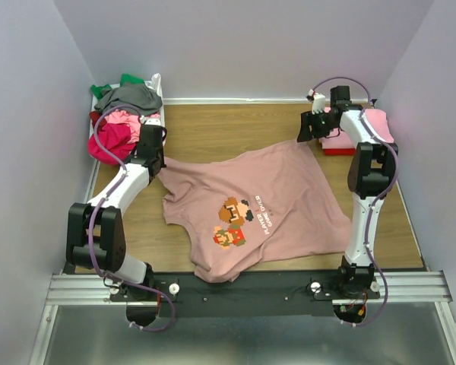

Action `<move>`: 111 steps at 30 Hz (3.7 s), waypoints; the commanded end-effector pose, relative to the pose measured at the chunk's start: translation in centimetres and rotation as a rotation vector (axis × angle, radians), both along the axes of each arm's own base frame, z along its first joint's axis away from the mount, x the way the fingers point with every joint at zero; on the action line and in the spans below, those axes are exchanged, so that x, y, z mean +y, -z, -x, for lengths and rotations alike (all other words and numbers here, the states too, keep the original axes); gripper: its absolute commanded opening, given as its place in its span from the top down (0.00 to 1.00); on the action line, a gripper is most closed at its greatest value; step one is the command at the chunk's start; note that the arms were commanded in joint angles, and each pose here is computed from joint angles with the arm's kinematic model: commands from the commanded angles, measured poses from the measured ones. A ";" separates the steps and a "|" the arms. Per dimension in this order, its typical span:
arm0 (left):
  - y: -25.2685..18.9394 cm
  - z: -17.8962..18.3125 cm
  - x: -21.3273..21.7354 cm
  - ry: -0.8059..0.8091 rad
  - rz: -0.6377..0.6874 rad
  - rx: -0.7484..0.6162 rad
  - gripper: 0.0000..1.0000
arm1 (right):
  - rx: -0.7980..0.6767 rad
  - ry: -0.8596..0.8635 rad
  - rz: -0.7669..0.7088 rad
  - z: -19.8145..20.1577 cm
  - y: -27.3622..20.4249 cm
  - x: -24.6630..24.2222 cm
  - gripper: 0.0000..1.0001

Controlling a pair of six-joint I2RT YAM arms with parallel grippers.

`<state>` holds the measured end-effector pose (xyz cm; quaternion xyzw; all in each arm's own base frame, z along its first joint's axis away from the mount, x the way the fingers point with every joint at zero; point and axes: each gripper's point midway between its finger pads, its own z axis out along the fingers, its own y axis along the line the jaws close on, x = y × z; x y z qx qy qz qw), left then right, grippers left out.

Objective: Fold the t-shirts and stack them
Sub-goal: Flatten the tshirt out

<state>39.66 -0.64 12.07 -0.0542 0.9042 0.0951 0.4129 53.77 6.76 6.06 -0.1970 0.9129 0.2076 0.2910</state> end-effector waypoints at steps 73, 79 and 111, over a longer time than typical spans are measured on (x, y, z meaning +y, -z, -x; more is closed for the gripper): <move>0.1 -0.2 1.2 -0.029 0.002 -0.010 1.00 | -0.143 0.104 0.017 -8.3 0.8 1.6 0.61; 0.0 -0.3 0.9 -0.019 0.010 -0.016 1.00 | -0.142 0.102 0.011 -8.2 0.8 1.7 0.48; -6.8 -0.1 0.0 0.038 0.061 -0.222 1.00 | -0.258 -0.054 -0.132 -0.3 -13.5 6.1 1.00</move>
